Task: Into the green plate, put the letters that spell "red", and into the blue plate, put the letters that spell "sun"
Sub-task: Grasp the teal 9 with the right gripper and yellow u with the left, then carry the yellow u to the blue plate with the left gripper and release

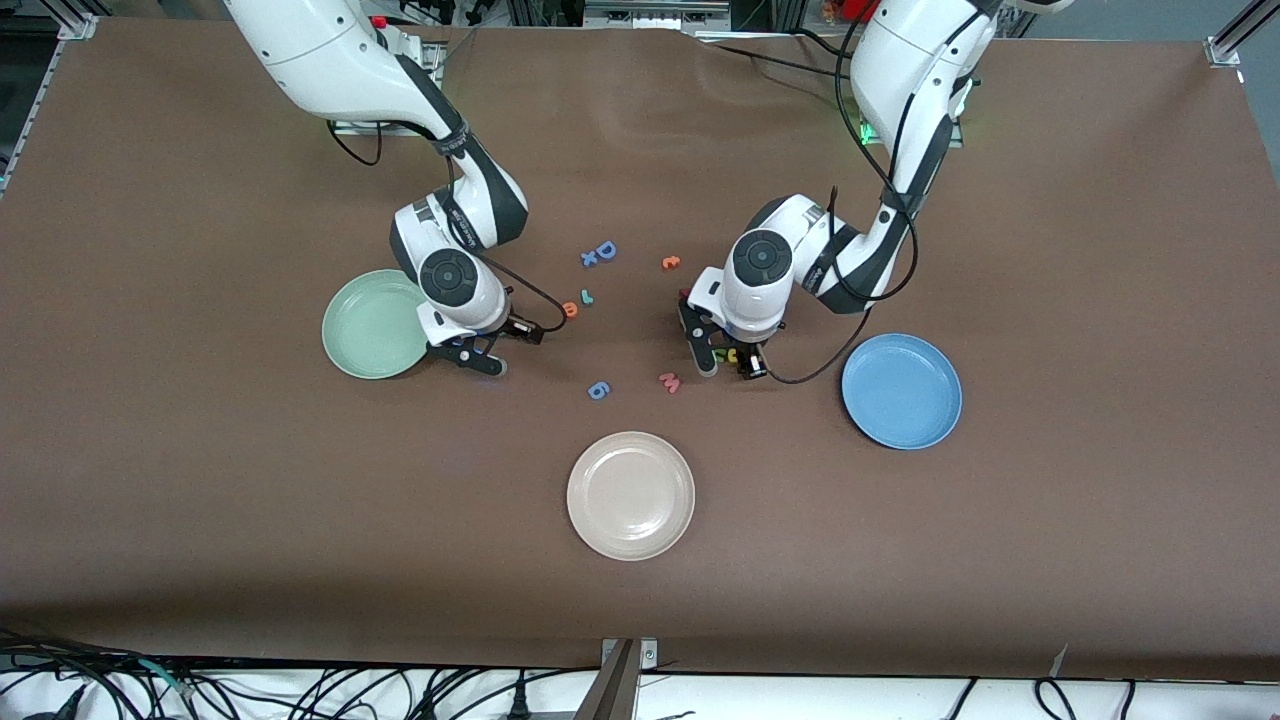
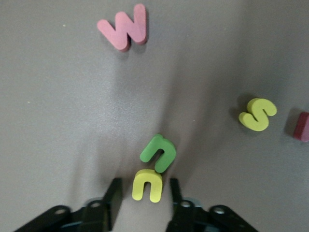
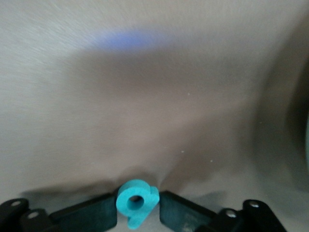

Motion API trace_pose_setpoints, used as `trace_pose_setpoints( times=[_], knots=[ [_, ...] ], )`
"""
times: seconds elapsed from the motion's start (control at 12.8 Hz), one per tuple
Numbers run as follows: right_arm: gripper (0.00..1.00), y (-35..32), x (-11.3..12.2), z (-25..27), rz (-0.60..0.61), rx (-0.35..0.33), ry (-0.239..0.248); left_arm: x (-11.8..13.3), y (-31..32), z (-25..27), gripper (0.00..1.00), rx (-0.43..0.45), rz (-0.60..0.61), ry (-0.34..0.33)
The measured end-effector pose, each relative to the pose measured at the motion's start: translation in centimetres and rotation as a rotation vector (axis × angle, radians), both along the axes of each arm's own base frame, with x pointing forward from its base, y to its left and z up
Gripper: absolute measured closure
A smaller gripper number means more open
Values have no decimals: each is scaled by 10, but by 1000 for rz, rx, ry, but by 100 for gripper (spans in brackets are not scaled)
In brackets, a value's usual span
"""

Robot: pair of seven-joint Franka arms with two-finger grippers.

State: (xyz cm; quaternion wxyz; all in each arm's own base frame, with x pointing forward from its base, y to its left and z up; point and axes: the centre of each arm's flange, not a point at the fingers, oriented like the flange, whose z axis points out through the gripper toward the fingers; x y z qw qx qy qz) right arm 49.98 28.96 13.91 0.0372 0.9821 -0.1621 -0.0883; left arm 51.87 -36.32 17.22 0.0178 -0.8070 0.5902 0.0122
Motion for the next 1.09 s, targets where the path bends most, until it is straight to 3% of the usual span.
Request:
trace_pose_setpoints(
  times=[0.08, 0.16, 0.62, 0.86, 1.09],
  knots=[
    [53, 0, 0, 1, 0, 0, 0, -1, -2, 1, 71, 0, -4, -1],
    [53, 0, 0, 1, 0, 0, 0, -1, -2, 1, 74, 0, -4, -1],
    [67, -1, 1, 5, 0, -2, 1, 7, 11, 43, 74, 49, 15, 34],
    [68, -1, 1, 8, 0, -3, 0, 34, 60, 78, 74, 69, 19, 55],
    [68, -1, 1, 8, 0, -3, 0, 70, 147, 79, 74, 66, 14, 77]
  ],
)
